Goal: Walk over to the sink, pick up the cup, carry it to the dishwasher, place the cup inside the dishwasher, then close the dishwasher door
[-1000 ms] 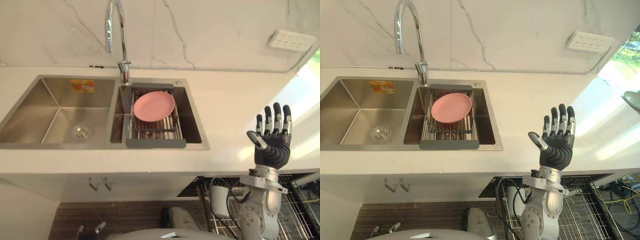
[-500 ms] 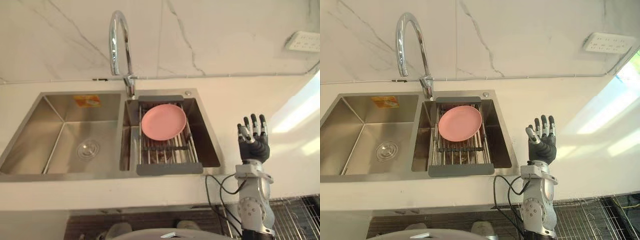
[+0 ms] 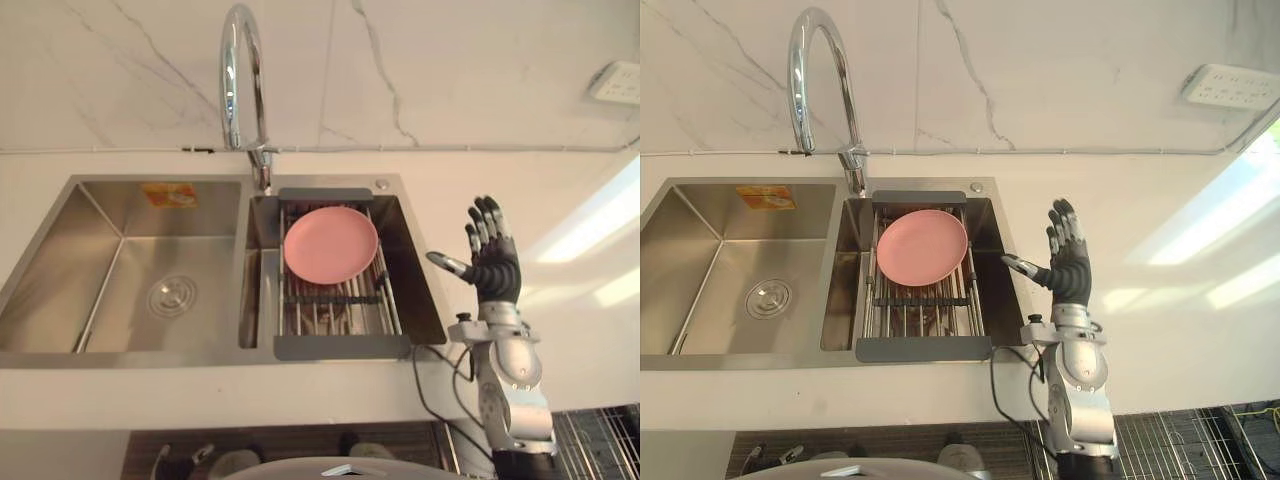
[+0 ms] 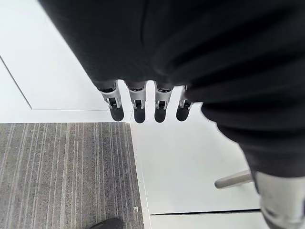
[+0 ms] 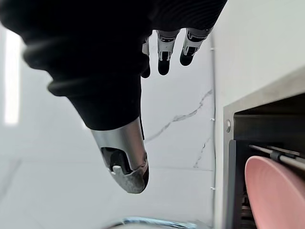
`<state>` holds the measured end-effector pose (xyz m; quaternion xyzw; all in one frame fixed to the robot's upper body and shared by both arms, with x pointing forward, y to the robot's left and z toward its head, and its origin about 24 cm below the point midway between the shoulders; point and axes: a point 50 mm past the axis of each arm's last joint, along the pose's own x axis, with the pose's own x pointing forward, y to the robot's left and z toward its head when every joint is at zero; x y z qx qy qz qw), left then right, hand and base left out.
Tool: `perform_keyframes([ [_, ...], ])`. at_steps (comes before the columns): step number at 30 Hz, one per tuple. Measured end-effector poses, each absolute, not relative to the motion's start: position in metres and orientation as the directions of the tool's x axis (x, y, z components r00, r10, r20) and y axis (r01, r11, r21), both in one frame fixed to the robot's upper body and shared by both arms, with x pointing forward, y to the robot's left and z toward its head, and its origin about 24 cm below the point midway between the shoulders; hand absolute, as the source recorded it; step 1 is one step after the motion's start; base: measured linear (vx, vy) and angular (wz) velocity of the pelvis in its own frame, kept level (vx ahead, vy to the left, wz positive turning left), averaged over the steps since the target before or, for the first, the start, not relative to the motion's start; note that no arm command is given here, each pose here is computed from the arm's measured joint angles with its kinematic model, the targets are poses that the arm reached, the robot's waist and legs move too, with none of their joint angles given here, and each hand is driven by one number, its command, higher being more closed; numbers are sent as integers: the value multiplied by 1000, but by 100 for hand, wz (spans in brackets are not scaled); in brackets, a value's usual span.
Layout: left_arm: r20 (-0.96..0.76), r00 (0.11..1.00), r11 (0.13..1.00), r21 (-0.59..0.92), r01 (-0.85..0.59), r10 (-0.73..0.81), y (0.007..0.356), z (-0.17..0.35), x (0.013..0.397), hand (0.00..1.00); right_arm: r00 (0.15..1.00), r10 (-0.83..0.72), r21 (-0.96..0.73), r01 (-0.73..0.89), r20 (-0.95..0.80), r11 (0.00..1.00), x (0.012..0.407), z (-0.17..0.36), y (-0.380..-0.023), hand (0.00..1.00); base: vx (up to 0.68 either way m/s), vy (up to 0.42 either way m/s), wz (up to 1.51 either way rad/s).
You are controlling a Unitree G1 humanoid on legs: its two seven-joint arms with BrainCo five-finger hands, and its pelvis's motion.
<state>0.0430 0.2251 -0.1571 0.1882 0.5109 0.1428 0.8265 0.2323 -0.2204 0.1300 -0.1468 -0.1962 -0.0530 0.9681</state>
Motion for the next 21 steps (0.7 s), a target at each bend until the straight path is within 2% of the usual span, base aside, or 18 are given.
perform_keyframes([
  [1,-790,438,887,461,-36,428,226,-157,43,0,912,-1,-361,163,409,918,236,137,-219,0,-70,11,-3],
  [2,-789,440,884,467,-25,429,228,-157,43,0,900,64,-507,183,431,843,239,150,-216,0,-59,11,-1],
  [5,-797,433,888,460,-15,420,230,-157,43,0,864,191,-655,192,466,731,241,171,-203,0,-51,9,0],
  [8,-805,430,892,452,-3,409,231,-156,43,0,861,294,-764,155,415,627,246,173,-191,0,-58,-3,9],
  [14,-822,411,896,442,28,393,232,-158,42,0,859,430,-883,55,280,466,250,162,-169,0,-31,-1,12],
  [17,-826,409,898,438,32,388,232,-158,42,0,861,448,-905,34,242,424,259,158,-164,0,-19,-2,6],
  [21,-822,425,901,433,34,380,232,-156,46,0,895,433,-936,-57,106,348,271,135,-169,0,-10,-13,17],
])
